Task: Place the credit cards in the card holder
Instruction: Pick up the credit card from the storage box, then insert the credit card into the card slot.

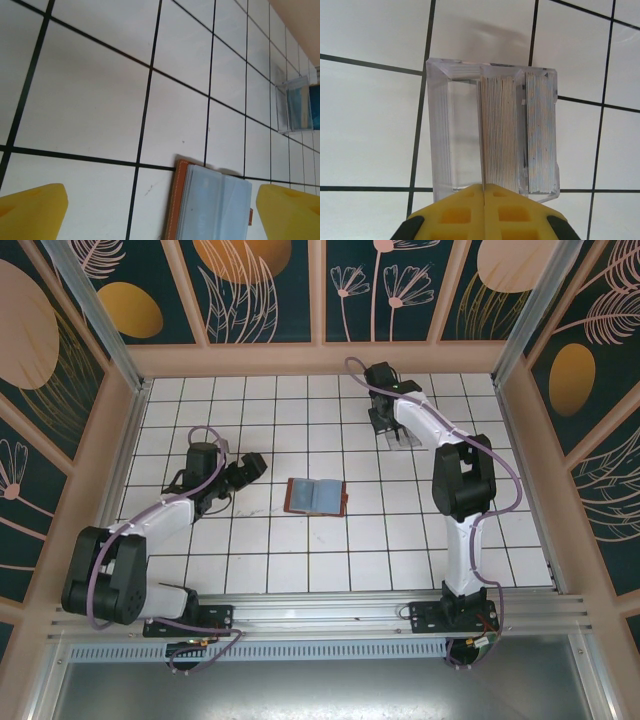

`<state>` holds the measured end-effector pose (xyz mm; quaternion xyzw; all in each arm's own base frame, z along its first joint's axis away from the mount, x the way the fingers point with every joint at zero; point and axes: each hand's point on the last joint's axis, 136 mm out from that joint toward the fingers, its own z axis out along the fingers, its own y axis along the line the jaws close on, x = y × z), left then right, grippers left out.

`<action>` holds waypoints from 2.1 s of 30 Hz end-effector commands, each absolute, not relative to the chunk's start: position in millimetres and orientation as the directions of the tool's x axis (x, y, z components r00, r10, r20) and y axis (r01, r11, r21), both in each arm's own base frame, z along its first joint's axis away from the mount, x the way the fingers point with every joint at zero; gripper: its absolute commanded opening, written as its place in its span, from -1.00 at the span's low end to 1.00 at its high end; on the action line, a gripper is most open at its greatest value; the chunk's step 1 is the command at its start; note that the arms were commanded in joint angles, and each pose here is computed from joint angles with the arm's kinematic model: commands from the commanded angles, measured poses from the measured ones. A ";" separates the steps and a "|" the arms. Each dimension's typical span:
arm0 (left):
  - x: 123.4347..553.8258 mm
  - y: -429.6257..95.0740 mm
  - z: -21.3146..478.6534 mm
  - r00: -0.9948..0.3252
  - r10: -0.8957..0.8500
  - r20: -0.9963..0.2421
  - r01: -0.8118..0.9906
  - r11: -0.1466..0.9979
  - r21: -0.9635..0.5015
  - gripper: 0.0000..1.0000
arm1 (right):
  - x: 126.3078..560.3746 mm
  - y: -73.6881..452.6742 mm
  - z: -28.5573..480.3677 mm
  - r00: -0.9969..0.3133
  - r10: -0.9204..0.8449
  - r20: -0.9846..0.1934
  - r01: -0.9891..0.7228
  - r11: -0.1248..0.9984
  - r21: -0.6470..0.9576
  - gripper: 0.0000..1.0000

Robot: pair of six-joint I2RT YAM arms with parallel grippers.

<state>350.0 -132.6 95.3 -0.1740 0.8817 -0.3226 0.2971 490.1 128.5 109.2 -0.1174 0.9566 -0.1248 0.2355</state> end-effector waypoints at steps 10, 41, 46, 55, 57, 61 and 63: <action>351.0 -151.0 92.8 -0.810 -0.432 -0.398 -0.033 0.710 -0.703 0.89 | 473.0 138.4 117.9 -0.890 -0.223 -0.399 -0.133 0.961 -0.242 -1.00; 323.4 -197.5 112.0 -0.857 -0.184 -0.481 0.206 0.733 -0.648 0.87 | 345.4 238.2 183.3 -0.809 0.067 -0.585 -0.346 0.750 0.564 -1.00; 320.6 -203.4 96.8 -0.883 -0.161 -0.440 0.188 0.738 -0.648 0.83 | 319.8 264.9 152.3 -0.908 0.102 -0.406 -0.274 0.589 0.760 -1.00; 320.3 -205.0 62.9 -0.929 -0.145 -0.340 0.115 0.761 -0.639 0.73 | 303.1 284.8 98.8 -0.975 0.072 -0.212 -0.147 0.510 0.848 -1.00; 321.1 -206.7 57.8 -0.939 -0.137 -0.314 0.103 0.762 -0.639 0.55 | 301.2 286.3 84.7 -0.982 0.062 -0.176 -0.119 0.518 0.847 -1.00; 321.7 -209.4 53.7 -0.944 -0.139 -0.298 0.094 0.755 -0.649 0.43 | 297.3 291.5 65.5 -0.990 0.036 -0.139 -0.101 0.516 0.851 -1.00; 321.4 -210.8 51.4 -0.948 -0.130 -0.290 0.096 0.753 -0.651 0.36 | 295.6 293.5 59.1 -0.992 0.023 -0.123 -0.094 0.514 0.853 -1.00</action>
